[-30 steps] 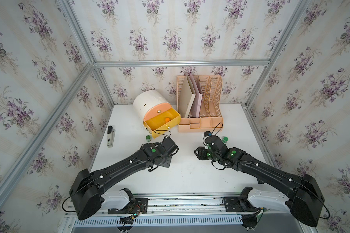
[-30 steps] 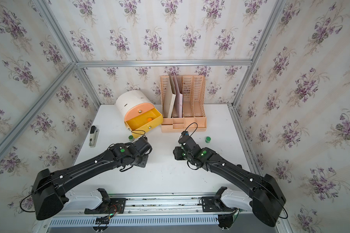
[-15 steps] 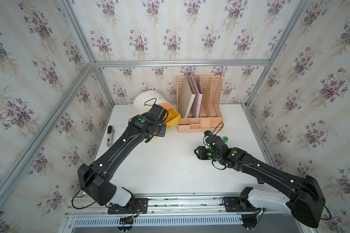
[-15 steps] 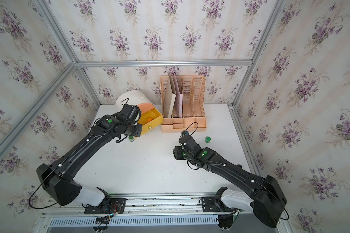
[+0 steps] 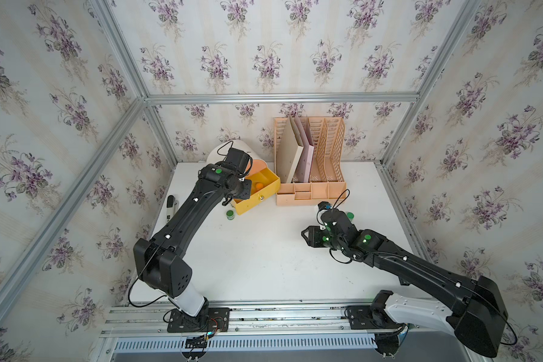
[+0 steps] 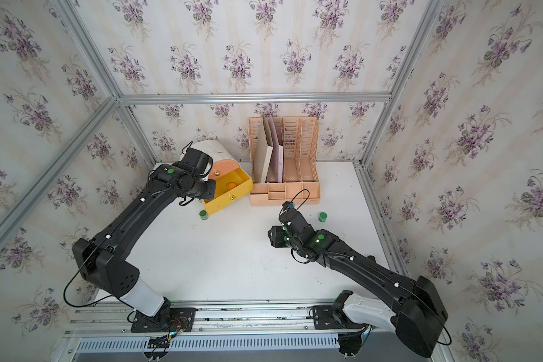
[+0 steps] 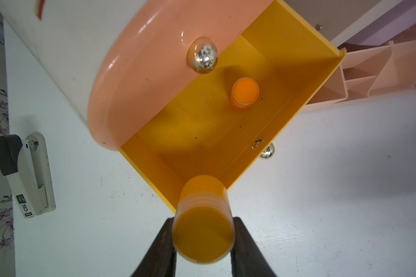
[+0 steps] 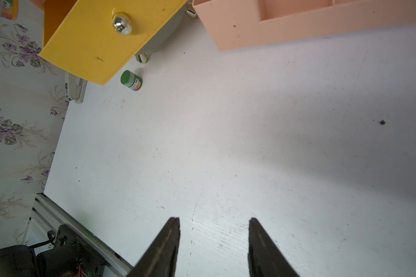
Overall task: Put the paint cans in the drawer according to color
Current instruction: Place the paint can in the storage box.
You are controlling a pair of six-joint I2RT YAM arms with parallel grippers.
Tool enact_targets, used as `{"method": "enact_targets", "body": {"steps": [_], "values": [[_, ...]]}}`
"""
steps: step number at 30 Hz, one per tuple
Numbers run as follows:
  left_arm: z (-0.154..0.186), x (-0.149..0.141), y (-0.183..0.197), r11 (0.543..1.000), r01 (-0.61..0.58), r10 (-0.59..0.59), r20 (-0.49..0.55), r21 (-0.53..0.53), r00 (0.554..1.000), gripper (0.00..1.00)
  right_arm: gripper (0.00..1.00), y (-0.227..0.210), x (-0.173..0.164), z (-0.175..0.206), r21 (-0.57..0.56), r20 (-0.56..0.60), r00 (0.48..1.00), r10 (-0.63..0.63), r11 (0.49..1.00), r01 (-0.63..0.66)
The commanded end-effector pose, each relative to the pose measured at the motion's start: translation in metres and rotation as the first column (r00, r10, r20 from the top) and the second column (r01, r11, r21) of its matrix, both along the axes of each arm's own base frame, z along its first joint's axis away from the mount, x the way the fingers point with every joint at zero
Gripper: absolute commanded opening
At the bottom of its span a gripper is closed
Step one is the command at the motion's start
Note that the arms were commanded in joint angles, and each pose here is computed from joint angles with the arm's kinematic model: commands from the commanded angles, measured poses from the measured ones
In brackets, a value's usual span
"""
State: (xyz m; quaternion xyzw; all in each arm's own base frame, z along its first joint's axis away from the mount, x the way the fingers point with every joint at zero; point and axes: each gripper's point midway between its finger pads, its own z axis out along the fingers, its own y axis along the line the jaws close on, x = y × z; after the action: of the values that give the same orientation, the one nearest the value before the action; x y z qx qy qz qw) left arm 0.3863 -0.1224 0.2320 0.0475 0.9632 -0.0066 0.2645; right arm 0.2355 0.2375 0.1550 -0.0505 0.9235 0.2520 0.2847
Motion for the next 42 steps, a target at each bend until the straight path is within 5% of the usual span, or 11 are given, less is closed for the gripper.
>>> {"method": "enact_targets", "body": {"steps": [1,29,42], "values": [[-0.005,0.010,0.001,1.000,0.007,-0.007,0.002,-0.010,1.000,0.21,0.50,0.000,0.001,0.004,0.003,0.005,1.000,-0.005,1.000,0.005],[-0.058,0.046,0.008,1.000,-0.011,0.014,-0.100,0.029,0.995,0.26,0.50,-0.004,0.001,0.012,-0.007,0.023,1.000,-0.012,1.000,0.013],[-0.036,0.039,0.008,1.000,0.003,-0.002,-0.067,0.014,0.998,0.53,0.50,-0.003,0.002,0.013,0.002,0.024,1.000,-0.010,1.000,0.010]]}}
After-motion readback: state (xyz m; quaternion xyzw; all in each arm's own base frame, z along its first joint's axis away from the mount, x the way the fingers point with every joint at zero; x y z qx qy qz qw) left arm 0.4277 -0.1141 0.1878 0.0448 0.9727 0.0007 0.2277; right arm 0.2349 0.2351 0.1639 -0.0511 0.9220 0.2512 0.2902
